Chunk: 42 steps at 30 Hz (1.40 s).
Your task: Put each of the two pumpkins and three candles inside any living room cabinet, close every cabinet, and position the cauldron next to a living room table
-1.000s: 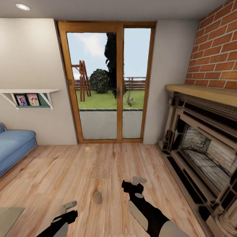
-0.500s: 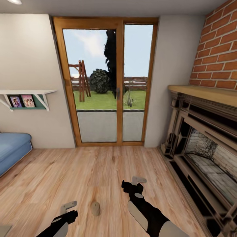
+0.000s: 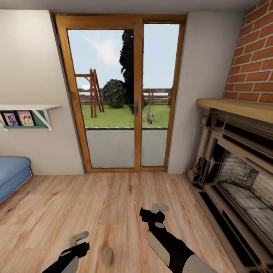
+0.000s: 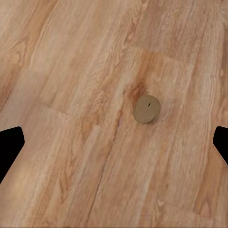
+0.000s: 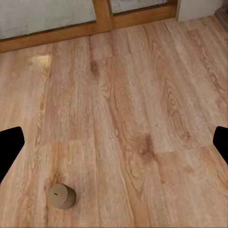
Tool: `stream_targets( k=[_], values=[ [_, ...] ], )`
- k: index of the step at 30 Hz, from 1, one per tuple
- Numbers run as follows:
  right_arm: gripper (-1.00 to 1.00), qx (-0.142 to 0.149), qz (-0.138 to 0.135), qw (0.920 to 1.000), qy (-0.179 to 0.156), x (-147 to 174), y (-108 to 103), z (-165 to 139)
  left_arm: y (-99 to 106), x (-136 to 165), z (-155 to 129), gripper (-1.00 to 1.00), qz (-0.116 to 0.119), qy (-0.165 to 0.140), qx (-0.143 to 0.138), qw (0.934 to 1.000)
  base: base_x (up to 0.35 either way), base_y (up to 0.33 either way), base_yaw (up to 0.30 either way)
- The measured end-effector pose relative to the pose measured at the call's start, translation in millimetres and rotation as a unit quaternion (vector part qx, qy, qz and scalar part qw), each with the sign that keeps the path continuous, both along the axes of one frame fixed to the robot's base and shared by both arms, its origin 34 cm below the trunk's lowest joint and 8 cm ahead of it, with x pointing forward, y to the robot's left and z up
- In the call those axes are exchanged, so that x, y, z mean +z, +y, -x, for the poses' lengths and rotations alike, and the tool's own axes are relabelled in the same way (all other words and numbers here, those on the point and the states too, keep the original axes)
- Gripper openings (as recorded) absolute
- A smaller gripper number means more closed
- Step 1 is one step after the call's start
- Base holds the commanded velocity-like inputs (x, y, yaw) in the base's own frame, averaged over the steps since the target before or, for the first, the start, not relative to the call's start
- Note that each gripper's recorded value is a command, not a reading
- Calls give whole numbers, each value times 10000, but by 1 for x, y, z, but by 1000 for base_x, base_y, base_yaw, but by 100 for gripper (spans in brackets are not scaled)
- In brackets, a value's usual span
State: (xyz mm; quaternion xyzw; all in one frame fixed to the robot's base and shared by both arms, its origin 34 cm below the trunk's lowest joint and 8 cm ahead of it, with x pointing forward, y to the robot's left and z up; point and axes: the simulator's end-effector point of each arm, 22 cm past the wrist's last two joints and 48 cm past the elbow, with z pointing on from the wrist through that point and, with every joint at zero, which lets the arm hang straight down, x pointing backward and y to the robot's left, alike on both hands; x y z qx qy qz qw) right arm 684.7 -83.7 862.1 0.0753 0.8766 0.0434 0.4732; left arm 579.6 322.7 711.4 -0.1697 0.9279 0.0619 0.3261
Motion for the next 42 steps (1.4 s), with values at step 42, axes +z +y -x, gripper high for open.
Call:
stream_targets(
  k=[42],
  values=[
    [100,-7,33,10000,-14,-10,-5,-3,-4,-8,-4,100,26,-28,-42,10000,163,0,0]
  ],
)
